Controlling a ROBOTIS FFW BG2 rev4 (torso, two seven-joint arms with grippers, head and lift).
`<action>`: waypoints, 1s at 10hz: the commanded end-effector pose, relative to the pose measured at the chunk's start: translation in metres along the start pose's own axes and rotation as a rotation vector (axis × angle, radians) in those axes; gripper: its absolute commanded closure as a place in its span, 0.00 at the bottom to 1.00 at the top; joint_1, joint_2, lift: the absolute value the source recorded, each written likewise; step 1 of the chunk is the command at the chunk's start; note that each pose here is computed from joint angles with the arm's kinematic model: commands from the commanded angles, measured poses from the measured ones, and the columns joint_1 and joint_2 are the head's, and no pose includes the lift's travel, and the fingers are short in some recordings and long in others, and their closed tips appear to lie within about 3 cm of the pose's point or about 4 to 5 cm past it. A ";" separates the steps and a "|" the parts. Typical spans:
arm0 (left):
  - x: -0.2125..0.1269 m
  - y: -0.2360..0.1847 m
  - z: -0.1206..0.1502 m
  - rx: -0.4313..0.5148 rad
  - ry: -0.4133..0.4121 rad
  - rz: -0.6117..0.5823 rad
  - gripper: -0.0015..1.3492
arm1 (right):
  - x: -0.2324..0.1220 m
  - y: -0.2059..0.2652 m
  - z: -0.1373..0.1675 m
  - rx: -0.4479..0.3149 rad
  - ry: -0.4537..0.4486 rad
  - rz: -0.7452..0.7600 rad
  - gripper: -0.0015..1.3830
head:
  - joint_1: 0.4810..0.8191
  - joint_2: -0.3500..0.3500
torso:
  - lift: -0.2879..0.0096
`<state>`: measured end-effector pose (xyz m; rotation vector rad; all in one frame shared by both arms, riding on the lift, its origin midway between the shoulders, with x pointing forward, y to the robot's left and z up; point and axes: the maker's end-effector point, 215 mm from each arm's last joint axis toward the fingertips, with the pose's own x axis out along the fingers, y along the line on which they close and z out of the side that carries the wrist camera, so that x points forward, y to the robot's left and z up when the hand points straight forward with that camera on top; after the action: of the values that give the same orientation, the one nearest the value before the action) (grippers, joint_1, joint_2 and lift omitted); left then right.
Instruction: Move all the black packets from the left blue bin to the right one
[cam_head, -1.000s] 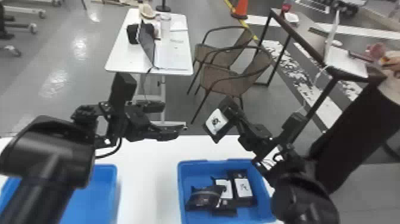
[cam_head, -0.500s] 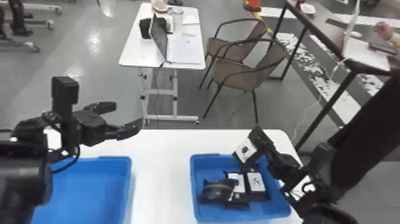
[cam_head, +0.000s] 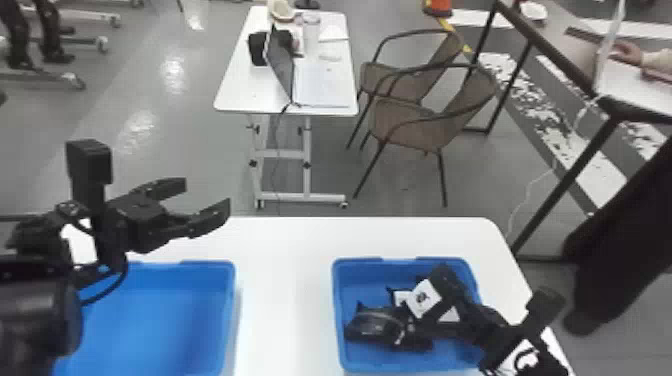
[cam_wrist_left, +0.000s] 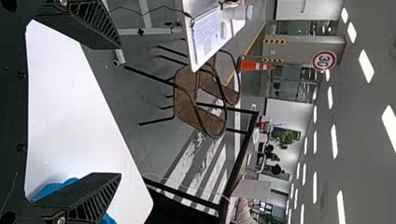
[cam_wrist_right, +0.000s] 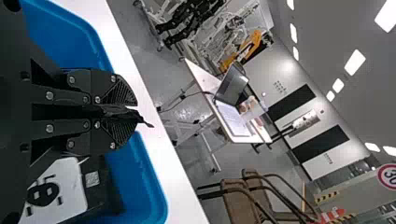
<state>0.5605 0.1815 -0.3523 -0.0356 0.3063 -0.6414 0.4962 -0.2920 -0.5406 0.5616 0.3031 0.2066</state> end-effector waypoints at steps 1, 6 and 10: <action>-0.005 0.006 0.003 -0.001 -0.007 0.014 0.04 | -0.004 -0.019 -0.017 0.019 0.012 -0.037 0.55 | 0.63 0.34 | 0.97; -0.023 0.013 0.035 0.036 -0.071 0.045 0.03 | -0.027 0.038 0.134 -0.330 -0.275 -0.010 0.10 | 0.63 0.30 | 0.97; -0.078 0.001 0.021 0.147 -0.128 0.140 0.00 | -0.092 0.105 0.165 -0.645 -0.333 0.003 0.10 | 0.63 0.35 | 0.97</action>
<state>0.5203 0.2295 -0.3110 0.0707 0.1552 -0.5119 0.4642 -0.3146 -0.3379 0.0012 -0.0840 0.1886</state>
